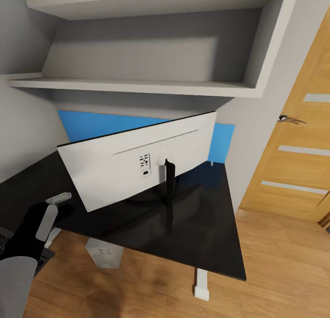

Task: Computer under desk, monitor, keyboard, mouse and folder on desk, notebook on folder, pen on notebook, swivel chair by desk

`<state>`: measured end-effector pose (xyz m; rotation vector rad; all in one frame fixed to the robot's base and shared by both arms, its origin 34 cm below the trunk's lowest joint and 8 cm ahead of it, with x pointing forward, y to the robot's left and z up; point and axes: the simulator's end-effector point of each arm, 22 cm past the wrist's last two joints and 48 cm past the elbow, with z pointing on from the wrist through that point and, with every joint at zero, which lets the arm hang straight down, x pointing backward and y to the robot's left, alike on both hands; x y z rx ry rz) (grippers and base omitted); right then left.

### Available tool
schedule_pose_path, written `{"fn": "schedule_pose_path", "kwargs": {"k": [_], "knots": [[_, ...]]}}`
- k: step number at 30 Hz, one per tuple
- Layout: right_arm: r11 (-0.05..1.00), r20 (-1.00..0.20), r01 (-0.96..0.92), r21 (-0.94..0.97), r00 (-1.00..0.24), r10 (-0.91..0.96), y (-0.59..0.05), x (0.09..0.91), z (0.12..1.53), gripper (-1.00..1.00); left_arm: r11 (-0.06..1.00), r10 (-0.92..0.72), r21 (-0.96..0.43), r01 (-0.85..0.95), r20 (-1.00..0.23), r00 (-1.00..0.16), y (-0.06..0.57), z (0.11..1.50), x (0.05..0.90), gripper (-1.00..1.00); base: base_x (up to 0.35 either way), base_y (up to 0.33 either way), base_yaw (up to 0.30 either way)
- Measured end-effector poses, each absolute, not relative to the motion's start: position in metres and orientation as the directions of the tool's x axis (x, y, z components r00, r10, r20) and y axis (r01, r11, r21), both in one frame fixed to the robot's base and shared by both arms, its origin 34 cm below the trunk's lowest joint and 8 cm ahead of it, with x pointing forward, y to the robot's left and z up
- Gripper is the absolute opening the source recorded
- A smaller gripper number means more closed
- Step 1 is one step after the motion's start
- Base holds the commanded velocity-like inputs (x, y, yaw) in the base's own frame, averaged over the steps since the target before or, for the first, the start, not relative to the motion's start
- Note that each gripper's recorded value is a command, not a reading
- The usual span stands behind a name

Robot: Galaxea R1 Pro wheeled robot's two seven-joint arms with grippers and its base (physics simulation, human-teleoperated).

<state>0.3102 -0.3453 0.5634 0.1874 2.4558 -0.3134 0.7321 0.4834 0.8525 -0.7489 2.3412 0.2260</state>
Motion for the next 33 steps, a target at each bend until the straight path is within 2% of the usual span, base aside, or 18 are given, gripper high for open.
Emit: {"fn": "schedule_pose_path", "kwargs": {"k": [17,24,33], "knots": [[0.962,-0.628,0.188,-0.198,-0.778,0.023,-0.359,0.313,0.566,1.00,0.820,-0.459,-0.038,-0.571,-0.638,-0.618,0.483,0.851,0.732,1.00,0.032,0.075,0.000],[0.969,-0.634,0.188,-0.159,-0.772,0.046,-0.330,0.316,0.564,1.00,0.812,-0.484,-0.081,-0.578,-0.647,-0.589,0.471,0.855,0.735,1.00,0.000,0.000,0.000],[0.973,-0.637,0.192,-0.129,-0.768,0.068,-0.308,0.317,0.563,1.00,0.785,-0.504,-0.093,-0.612,-0.670,-0.545,0.493,0.872,0.730,1.00,0.000,0.000,0.000]]}}
